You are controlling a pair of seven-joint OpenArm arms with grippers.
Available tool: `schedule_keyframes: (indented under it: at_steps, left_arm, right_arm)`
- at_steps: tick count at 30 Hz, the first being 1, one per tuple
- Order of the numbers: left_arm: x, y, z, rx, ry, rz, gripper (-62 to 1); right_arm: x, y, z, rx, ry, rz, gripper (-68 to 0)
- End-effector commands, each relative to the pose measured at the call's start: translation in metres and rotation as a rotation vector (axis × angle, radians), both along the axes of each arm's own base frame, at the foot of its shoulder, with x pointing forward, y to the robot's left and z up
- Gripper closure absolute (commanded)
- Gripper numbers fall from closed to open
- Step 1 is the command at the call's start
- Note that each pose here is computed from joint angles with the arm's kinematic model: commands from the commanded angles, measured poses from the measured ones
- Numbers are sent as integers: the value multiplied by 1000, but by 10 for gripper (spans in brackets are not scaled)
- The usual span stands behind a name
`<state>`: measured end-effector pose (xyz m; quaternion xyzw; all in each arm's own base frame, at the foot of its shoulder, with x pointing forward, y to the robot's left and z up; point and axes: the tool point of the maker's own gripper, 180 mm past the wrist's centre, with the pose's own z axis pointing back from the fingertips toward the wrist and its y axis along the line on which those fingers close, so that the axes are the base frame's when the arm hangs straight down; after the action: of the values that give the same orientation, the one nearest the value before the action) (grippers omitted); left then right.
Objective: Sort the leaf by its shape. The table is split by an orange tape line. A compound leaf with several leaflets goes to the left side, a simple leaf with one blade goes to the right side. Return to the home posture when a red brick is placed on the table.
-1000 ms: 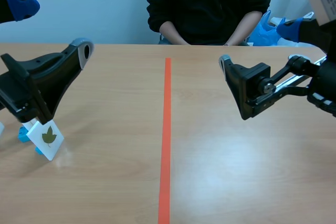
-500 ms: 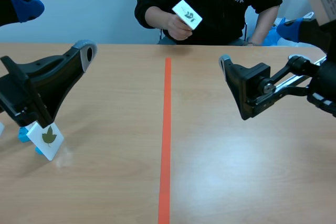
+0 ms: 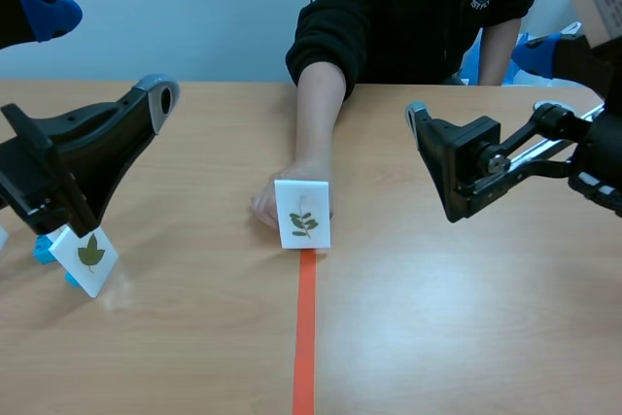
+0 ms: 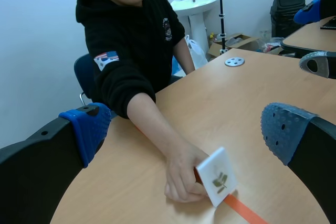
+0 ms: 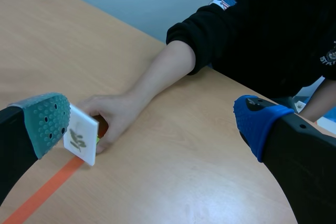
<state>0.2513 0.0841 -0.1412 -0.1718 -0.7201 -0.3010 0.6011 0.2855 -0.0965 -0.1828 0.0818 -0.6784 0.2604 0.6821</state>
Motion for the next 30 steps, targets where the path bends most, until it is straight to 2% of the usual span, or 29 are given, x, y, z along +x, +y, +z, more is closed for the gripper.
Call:
schedule_keyframes:
  at_steps: [1, 14, 19, 24, 30]
  left_arm:
    - [-3, -5, 14, -24, -40, -20, -613]
    - [-2, -5, 14, -23, -39, -20, -613]
    - [-2, -5, 14, -23, -39, -20, -613]
    - [-2, -5, 14, -23, -39, -19, -613]
    - [-2, -5, 14, -23, -39, -19, -613]
  right_arm:
    - [1, 1, 14, 10, -42, 6, -653]
    - [1, 1, 14, 7, -41, 7, -653]
    - [0, -1, 8, -36, -14, 16, -653]
    - [2, -10, -9, -96, 39, 14, -653]
    - [12, -37, -47, -127, 123, -35, -653]
